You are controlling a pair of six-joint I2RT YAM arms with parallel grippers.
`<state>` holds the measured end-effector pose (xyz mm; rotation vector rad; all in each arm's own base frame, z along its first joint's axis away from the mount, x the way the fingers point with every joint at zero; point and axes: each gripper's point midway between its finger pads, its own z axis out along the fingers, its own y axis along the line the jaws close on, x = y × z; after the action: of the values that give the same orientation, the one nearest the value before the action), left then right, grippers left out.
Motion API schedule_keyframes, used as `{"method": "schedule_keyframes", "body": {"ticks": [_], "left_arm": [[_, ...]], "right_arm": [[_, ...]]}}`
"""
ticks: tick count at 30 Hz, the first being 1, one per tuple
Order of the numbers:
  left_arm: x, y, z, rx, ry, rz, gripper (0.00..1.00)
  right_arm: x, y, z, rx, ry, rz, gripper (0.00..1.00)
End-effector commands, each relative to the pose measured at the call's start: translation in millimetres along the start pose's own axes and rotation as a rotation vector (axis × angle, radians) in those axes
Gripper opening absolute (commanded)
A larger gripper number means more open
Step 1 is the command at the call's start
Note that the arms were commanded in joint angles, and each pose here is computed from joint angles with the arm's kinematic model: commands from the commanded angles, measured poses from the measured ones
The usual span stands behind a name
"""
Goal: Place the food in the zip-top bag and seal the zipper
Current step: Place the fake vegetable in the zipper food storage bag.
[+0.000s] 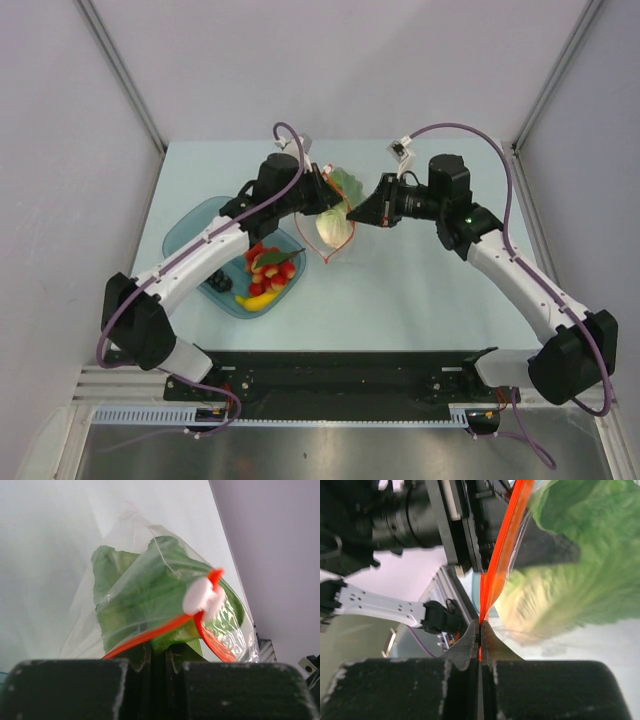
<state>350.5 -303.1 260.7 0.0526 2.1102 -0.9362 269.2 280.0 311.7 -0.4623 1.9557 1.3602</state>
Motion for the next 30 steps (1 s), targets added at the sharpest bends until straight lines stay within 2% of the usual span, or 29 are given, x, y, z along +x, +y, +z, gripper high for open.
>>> {"method": "schedule_keyframes", "body": {"ticks": [1, 6, 11, 14, 17, 18, 19, 20, 21, 24, 26, 30], "left_arm": [[-38.8, -2.2, 2.5, -0.094, -0.188, -0.056, 0.08], [-32.6, 21.5, 22.5, -0.227, -0.173, -0.020, 0.13], [-14.4, 39.5, 23.7, -0.256, -0.124, 0.101, 0.16], [-4.4, 33.9, 20.7, -0.201, -0.060, 0.206, 0.24], [-7.6, 13.6, 9.5, -0.109, -0.036, 0.273, 0.54], [-9.8, 3.8, 3.8, -0.067, -0.038, 0.286, 0.74], [-18.8, -8.8, -7.2, -0.029, -0.061, 0.309, 0.85], [-19.5, -15.0, -13.5, -0.002, -0.053, 0.337, 0.95], [-23.7, -18.6, -19.6, 0.005, -0.061, 0.353, 1.00], [-36.9, -36.2, -44.5, 0.071, -0.077, 0.416, 1.00], [-45.5, -53.4, -66.6, 0.168, -0.101, 0.472, 1.00], [-35.7, -87.9, -102.5, 0.401, -0.071, 0.583, 0.99]], "right_arm": [[-31.5, 30.5, 11.5, -0.121, -0.056, 0.043, 0.00], [-53.6, 35.4, 17.6, -0.165, -0.087, 0.080, 0.00], [-88.1, 22.0, 1.7, -0.126, -0.172, 0.100, 0.00], [-93.7, 16.0, -3.7, -0.113, -0.186, 0.092, 0.00], [-80.2, 8.2, -3.5, -0.100, -0.160, 0.108, 0.00], [-77.0, 5.8, -4.2, -0.094, -0.157, 0.105, 0.00], [-68.8, 1.1, -3.3, -0.086, -0.143, 0.116, 0.00], [-67.1, -2.0, -6.1, -0.075, -0.141, 0.126, 0.00], [-64.4, -5.5, -7.4, -0.068, -0.135, 0.127, 0.00], [-59.5, -18.8, -16.4, -0.043, -0.127, 0.156, 0.00], [-56.0, -25.1, -22.0, -0.046, -0.116, 0.152, 0.00], [-53.7, -36.6, -32.7, -0.022, -0.114, 0.191, 0.00]]}}
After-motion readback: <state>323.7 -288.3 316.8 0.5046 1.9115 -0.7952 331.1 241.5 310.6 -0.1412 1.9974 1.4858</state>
